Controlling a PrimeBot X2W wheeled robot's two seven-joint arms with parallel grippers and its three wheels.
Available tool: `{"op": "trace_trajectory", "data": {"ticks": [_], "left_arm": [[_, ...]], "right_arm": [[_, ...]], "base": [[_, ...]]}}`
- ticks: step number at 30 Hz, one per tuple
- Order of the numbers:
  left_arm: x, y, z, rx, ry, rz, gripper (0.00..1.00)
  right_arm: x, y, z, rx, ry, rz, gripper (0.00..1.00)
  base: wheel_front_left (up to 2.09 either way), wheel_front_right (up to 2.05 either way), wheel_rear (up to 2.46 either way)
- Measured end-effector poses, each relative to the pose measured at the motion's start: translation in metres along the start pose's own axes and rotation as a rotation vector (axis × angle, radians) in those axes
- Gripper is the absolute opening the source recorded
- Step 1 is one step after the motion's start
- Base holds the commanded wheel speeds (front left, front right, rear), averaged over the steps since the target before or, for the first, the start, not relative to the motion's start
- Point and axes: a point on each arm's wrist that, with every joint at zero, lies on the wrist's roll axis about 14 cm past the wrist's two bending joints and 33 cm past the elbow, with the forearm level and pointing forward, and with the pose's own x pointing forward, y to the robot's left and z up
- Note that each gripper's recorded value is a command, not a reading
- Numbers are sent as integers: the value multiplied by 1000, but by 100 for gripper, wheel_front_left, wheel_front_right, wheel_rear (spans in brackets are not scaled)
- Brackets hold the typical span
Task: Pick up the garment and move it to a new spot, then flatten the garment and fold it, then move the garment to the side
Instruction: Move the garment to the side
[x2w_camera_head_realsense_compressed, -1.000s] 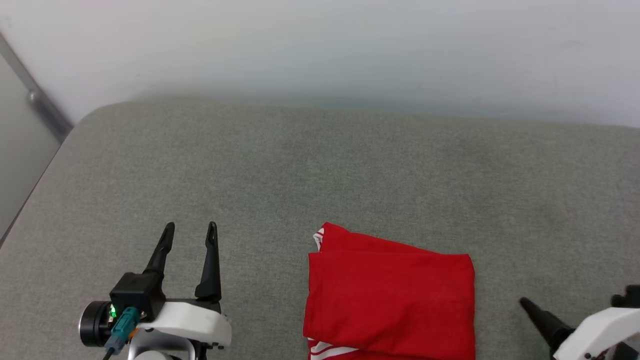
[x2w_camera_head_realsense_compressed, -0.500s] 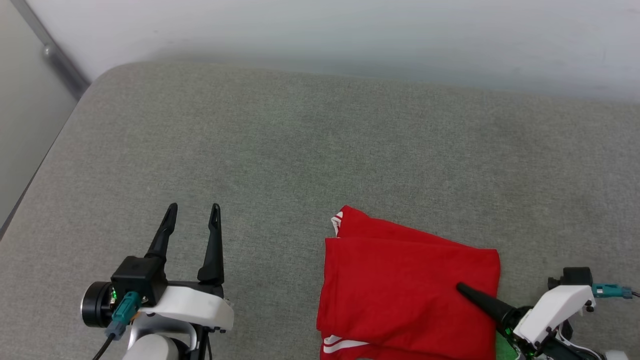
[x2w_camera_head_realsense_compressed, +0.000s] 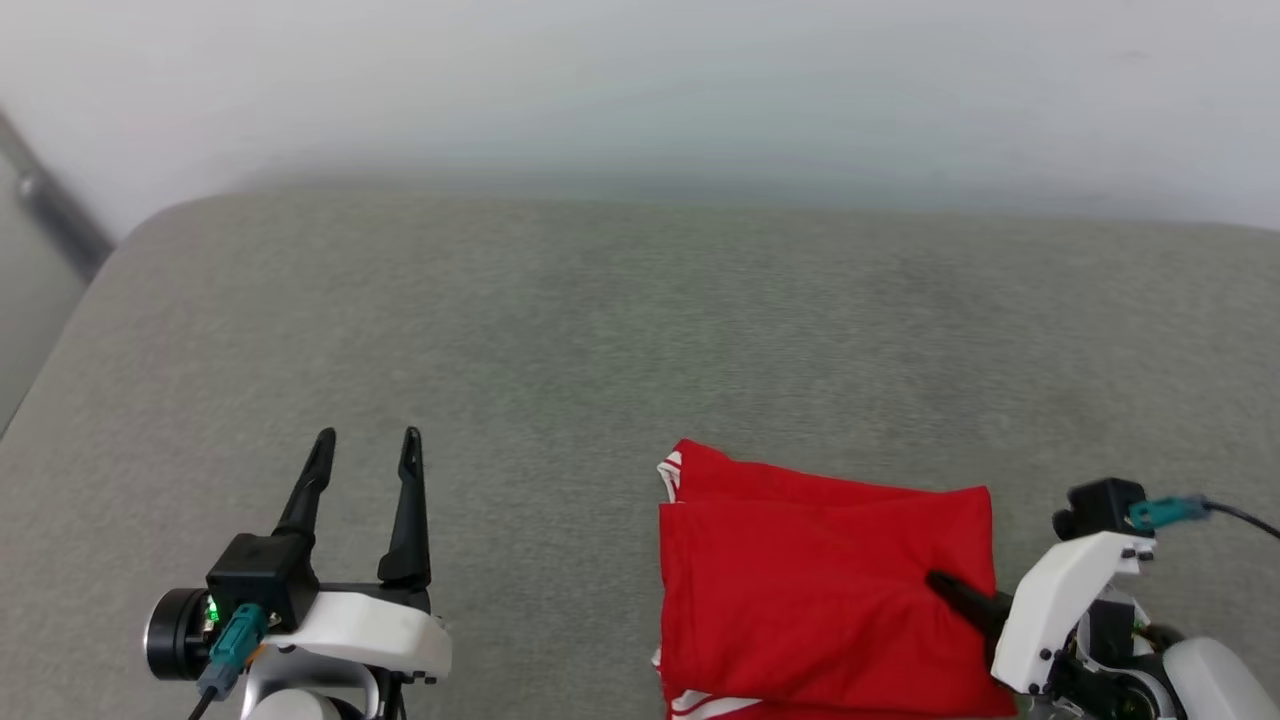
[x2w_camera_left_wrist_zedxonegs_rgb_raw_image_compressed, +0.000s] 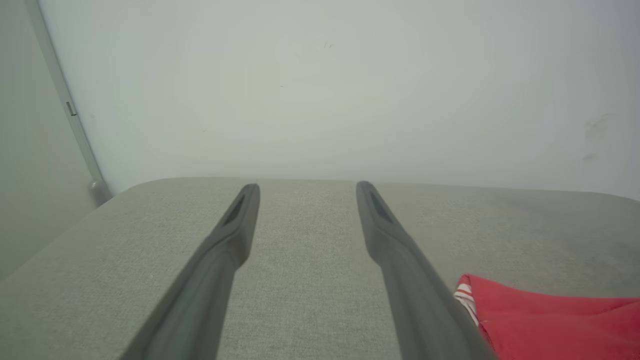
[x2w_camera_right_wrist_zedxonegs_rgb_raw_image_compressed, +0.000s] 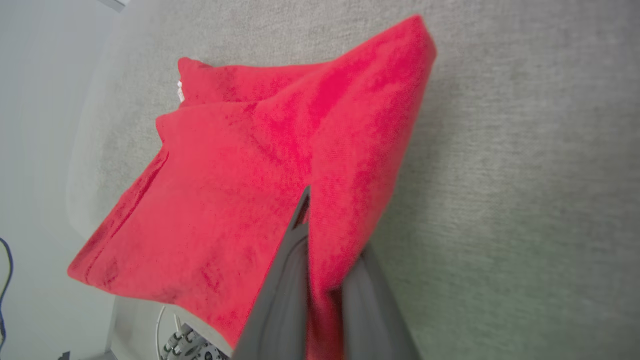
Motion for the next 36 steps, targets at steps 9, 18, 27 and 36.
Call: {"op": "trace_trajectory", "data": {"ticks": [9,18,27,36], "left_arm": [[28,-56,4,-35,-27,-162,100],[63,-155,0,-71,-42,-448,100],[96,-221,-36,-105,9,-654,100],[124,-239,-81,-132,52,-735,100]], "right_arm": [[-34,-49,24,-305,-25,-263,0],[-92,-108,70,-372,-152,-516,0],[-148,-187,128,-366,-296,-792,0],[-174,-248,184,-413,-371,-1009,0]], "base": [[0,0,0],[0,0,0],[0,0,0],[0,0,0]]}}
